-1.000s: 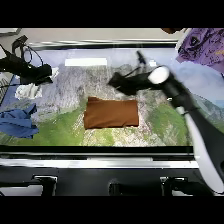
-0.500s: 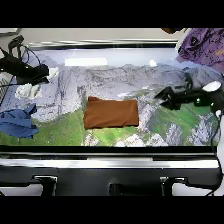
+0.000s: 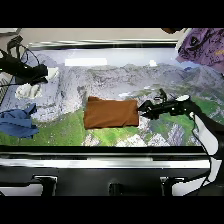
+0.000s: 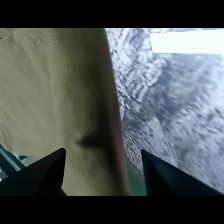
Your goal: Fold the clothes and pants, and hang the long-sleeved shirts on hangers.
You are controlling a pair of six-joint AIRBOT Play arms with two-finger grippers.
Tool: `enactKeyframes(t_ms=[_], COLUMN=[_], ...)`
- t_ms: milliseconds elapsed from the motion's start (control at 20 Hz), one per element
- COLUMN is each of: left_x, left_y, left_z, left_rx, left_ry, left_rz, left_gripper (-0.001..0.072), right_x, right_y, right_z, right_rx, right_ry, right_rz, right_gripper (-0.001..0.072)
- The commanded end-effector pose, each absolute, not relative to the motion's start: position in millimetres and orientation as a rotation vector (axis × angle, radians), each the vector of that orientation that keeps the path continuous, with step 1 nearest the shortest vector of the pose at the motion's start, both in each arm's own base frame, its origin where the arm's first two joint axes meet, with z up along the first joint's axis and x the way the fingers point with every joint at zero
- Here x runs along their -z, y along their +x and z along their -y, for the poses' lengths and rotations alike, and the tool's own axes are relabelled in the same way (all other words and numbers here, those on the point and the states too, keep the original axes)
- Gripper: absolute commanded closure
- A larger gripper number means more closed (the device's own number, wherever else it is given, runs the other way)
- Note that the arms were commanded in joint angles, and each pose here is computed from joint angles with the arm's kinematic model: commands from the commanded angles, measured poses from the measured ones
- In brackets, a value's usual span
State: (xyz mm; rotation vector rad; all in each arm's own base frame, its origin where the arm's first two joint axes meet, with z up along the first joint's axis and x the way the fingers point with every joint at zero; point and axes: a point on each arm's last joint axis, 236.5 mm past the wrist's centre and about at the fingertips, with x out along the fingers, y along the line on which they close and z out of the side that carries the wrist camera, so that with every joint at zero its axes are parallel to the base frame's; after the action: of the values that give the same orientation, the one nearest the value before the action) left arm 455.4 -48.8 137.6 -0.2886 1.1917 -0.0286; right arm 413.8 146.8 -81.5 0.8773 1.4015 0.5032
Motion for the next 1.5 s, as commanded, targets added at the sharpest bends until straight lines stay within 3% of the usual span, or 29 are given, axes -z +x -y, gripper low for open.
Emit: enactKeyframes(t_ms=[0, 100, 200, 350, 550, 750, 1050, 1250, 1450], left_x=[-137.6, -137.6, -137.6, -137.6, -137.6, -137.6, -137.5, -136.7, -135.5], left_y=[455.4, 455.4, 455.4, 455.4, 455.4, 455.3, 455.2, 453.2, 449.6], left_z=[48.4, 48.4, 48.4, 48.4, 48.4, 48.4, 48.4, 48.4, 48.4], left_rx=[0.028, 0.028, 0.028, 0.028, 0.028, 0.028, 0.028, 0.028, 0.027], left_ry=[-0.289, -0.289, -0.289, -0.289, -0.289, -0.289, -0.289, -0.289, -0.287], left_rz=[-1.192, -1.192, -1.192, -1.192, -1.192, -1.192, -1.193, -1.202, -1.218], left_gripper=[0.0689, 0.0689, 0.0689, 0.0689, 0.0689, 0.0689, 0.0689, 0.0689, 0.0689], right_x=[91.7, 92.0, 90.6, 71.9, 30.8, -23.1, -78.9, -114.7, -115.3], right_y=[417.7, 415.9, 414.4, 422.5, 471.1, 518.8, 555.0, 556.9, 517.7], right_z=[-172.9, -180.6, -183.3, -184.4, -143.3, -82.9, 41.8, 153.3, 243.4], right_rx=[-0.513, -0.522, -0.533, -0.563, -0.43, -0.32, -0.076, 0.166, 0.392], right_ry=[0.849, 0.836, 0.836, 0.823, 0.747, 0.819, 0.847, 0.891, 0.93], right_rz=[-1.387, -1.39, -1.394, -1.393, -1.333, -1.177, -0.957, -0.774, -0.729], right_gripper=[0.0221, 0.0346, 0.068, 0.0682, 0.0681, 0.0681, 0.0682, 0.0682, 0.0682])
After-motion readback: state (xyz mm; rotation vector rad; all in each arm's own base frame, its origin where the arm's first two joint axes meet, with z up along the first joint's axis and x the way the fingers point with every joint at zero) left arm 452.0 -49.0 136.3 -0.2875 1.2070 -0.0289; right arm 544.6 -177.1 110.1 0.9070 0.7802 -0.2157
